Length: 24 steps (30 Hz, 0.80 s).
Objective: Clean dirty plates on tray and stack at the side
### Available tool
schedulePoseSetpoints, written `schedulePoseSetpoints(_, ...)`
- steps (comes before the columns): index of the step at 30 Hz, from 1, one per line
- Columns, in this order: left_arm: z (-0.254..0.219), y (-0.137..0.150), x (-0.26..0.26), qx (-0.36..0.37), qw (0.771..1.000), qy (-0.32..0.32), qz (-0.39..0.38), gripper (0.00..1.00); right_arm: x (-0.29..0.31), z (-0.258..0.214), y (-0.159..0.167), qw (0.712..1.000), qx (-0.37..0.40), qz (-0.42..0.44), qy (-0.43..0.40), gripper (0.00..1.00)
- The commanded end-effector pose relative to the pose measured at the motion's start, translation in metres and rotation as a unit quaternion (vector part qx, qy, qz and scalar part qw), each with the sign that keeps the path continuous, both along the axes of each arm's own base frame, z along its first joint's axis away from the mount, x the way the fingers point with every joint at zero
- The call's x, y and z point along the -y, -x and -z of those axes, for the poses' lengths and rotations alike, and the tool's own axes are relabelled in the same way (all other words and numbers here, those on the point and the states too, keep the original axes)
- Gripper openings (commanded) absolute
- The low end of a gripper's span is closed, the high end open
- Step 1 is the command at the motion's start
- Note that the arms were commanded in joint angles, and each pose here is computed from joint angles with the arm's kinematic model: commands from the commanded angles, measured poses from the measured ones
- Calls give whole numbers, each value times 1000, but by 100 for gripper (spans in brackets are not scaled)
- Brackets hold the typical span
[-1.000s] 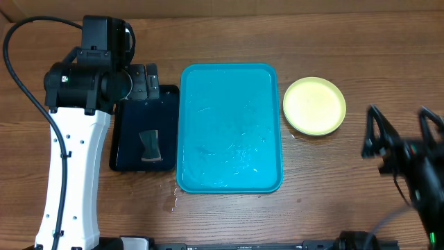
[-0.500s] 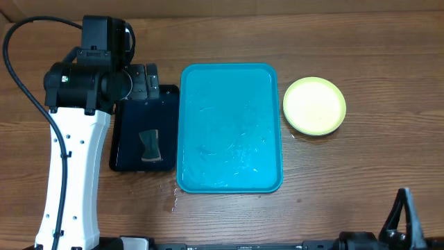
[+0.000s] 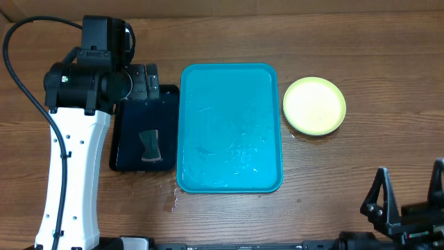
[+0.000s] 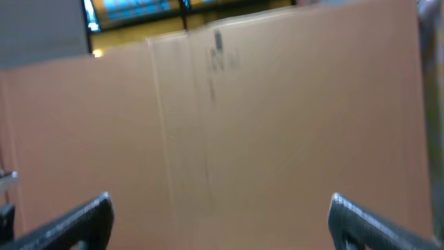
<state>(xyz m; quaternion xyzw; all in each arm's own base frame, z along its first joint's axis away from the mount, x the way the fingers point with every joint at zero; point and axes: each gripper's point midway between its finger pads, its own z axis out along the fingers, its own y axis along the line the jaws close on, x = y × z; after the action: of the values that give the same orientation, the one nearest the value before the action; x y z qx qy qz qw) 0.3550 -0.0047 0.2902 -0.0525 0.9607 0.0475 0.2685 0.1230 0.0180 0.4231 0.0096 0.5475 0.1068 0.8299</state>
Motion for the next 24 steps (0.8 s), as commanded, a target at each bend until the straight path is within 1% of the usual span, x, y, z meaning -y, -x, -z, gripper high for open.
schedulePoseSetpoints(1,-5,0,2,10,1000,7,-4,100,-11,-9,-6,997,64,-29,16,100)
schedulePoseSetpoints(5,-6,0,2,10,1000,7,-4,100,-19,-12,-9,986,154,-49,34,100)
schedulePoseSetpoints(7,-6,0,2,10,1000,7,-4,100,-22,-4,-13,982,178,-53,42,100)
schedulePoseSetpoints(10,-5,0,2,10,1000,7,-4,100,-22,18,-26,981,182,-50,51,100)
schedulePoseSetpoints(17,-5,0,2,10,1000,7,-4,100,-17,92,-71,994,94,-46,45,100)
schedulePoseSetpoints(21,-5,0,2,10,1000,7,-4,100,-14,136,-92,998,34,-46,37,100)
schedulePoseSetpoints(24,-6,0,2,10,1000,7,-4,100,-13,156,-102,998,-13,-46,29,100)
